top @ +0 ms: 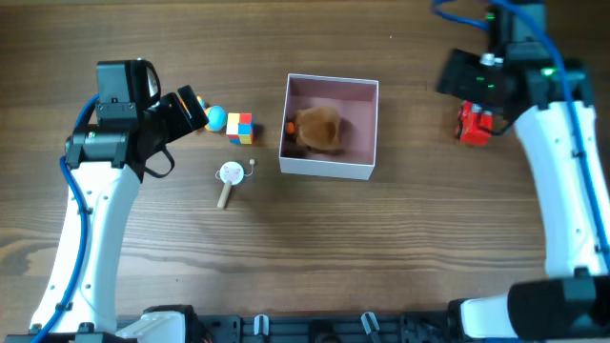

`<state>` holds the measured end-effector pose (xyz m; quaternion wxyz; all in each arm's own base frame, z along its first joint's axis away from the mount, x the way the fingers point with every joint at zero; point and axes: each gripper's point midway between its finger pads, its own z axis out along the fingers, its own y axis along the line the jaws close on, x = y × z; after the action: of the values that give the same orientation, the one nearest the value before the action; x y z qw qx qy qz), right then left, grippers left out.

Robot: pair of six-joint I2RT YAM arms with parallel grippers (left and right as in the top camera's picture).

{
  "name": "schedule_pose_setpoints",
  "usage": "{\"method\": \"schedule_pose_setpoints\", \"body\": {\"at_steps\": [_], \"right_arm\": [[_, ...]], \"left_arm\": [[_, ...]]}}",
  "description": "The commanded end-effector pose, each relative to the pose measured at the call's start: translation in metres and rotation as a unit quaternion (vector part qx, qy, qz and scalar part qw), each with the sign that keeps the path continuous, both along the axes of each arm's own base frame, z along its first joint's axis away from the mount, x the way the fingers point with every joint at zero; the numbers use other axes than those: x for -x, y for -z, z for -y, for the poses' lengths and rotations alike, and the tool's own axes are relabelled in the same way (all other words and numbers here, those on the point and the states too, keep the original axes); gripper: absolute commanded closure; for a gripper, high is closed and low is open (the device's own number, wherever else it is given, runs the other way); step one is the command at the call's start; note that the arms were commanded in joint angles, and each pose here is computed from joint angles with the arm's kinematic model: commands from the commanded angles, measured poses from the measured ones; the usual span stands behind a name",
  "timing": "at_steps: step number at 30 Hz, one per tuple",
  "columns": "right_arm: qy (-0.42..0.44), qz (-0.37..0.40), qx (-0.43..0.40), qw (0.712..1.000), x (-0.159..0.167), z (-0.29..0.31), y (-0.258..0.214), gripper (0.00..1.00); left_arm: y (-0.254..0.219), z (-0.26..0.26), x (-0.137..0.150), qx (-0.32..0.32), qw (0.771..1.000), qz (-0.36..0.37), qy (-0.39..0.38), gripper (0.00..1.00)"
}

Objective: Pack container
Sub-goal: 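Move the right gripper to the red fire truck and grasp it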

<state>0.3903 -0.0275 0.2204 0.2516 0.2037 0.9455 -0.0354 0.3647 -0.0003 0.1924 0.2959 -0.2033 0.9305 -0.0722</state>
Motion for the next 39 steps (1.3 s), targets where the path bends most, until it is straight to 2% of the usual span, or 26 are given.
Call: {"method": "schedule_pose_setpoints", "body": {"at_steps": [1, 13, 18, 22, 25, 27, 30, 34, 38, 39], "right_arm": [[0.025, -0.077, -0.024, 0.996, 0.012, 0.026, 0.054, 0.01], [-0.044, -0.173, -0.012, 0.984, 0.001, 0.046, 0.144, 0.03], [-0.047, -0.195, -0.020, 0.980, 0.001, 0.045, 0.165, 0.17], [-0.047, -0.205, -0.028, 0.977, 0.002, 0.043, 0.174, 0.22], [-0.048, -0.211, -0.033, 0.976, 0.002, 0.042, 0.180, 0.33], [-0.048, -0.211, -0.033, 0.976, 0.002, 0.042, 0.181, 0.36], [-0.048, -0.208, -0.032, 0.976, 0.000, 0.042, 0.181, 0.48], [-0.045, -0.207, -0.032, 0.977, 0.000, 0.042, 0.181, 0.55], [-0.046, -0.206, -0.032, 0.977, 0.000, 0.042, 0.181, 0.55], [-0.046, -0.205, -0.032, 0.977, -0.001, 0.042, 0.181, 0.50]], "left_arm": [[-0.007, 0.001, -0.003, 0.001, 1.000, 0.009, 0.008, 0.00], [-0.007, 0.001, -0.003, 0.001, 1.000, 0.009, 0.008, 0.00], [-0.007, 0.001, -0.003, 0.001, 1.000, 0.009, 0.008, 0.00], [-0.007, 0.001, -0.003, 0.001, 1.000, 0.009, 0.008, 0.00], [-0.007, 0.001, -0.003, 0.001, 1.000, 0.009, 0.008, 0.00], [-0.007, 0.001, -0.003, 0.001, 1.000, 0.009, 0.008, 0.00], [-0.007, 0.001, -0.003, 0.001, 1.000, 0.009, 0.008, 0.00], [-0.007, 0.001, -0.003, 0.001, 1.000, 0.009, 0.008, 0.00], [-0.007, 0.001, -0.003, 0.001, 1.000, 0.009, 0.008, 0.00], [-0.007, 0.001, -0.003, 0.001, 1.000, 0.009, 0.008, 0.00]]}}
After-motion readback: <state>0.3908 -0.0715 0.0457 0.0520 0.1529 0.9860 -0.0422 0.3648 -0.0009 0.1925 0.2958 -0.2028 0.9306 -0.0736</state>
